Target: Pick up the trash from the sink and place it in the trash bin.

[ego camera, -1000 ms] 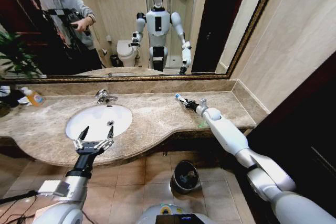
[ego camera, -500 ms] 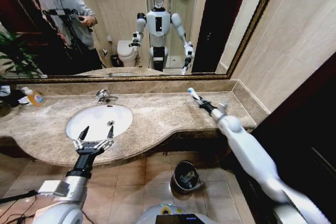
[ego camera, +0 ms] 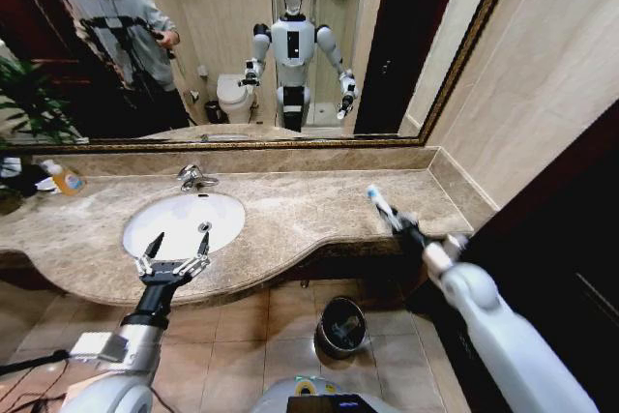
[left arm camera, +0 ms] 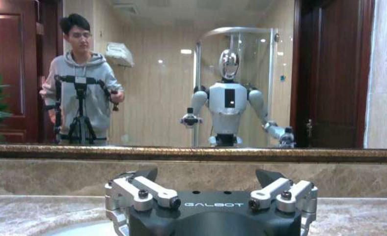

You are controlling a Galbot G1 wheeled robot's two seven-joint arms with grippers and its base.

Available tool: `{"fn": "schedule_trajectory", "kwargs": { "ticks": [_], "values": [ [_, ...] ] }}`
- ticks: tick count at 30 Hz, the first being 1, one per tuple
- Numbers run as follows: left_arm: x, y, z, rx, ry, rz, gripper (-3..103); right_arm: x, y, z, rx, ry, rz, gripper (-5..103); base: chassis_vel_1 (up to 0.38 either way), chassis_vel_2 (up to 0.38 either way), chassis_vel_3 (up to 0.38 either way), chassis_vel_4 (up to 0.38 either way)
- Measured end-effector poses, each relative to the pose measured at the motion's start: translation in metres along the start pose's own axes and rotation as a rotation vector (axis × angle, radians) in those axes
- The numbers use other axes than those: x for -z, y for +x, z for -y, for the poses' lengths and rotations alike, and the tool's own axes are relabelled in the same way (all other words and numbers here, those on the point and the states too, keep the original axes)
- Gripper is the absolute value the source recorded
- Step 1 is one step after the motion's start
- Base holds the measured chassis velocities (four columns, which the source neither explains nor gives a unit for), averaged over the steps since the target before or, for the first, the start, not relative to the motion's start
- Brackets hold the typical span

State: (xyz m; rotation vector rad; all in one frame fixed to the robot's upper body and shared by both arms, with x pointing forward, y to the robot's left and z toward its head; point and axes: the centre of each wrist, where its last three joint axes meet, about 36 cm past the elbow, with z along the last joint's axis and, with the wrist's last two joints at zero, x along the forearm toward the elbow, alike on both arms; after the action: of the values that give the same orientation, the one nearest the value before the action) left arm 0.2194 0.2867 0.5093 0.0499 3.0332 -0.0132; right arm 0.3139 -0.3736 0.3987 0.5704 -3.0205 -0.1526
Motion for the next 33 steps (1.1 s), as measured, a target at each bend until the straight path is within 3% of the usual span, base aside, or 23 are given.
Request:
{"fn": "schedule_trajectory", "kwargs": {
  "ticks": [5,11,14,16,23,26,33],
  "values": [
    [0.0,0.0,0.0,0.0,0.0,0.0,100,-0.07,0.066,-0.027,-0.037,0.018,-0.095,27,0.0,0.0,0.0,0.0],
    [0.0,0.0,0.0,0.0,0.0,0.0,100,-0.126,0.083,-0.041,-0.067,0.014,-0.217,27,0.0,0.0,0.0,0.0],
    [0.0,0.0,0.0,0.0,0.0,0.0,100,-0.152,0.076,-0.054,-0.127,0.007,-0.305,27,0.0,0.0,0.0,0.0],
    [0.0,0.0,0.0,0.0,0.0,0.0,100,-0.17,0.059,-0.058,-0.149,0.054,-0.389,27,0.0,0.0,0.0,0.0],
    [0.0,0.0,0.0,0.0,0.0,0.0,100,-0.208,0.013,-0.066,-0.132,0.092,-0.613,27,0.0,0.0,0.0,0.0],
    [0.0,0.0,0.0,0.0,0.0,0.0,100,-0.257,-0.006,-0.075,-0.111,0.175,-0.735,27,0.0,0.0,0.0,0.0],
    [0.0,0.0,0.0,0.0,0.0,0.0,100,-0.293,-0.025,-0.089,-0.08,0.175,-0.812,27,0.0,0.0,0.0,0.0]
  ]
}}
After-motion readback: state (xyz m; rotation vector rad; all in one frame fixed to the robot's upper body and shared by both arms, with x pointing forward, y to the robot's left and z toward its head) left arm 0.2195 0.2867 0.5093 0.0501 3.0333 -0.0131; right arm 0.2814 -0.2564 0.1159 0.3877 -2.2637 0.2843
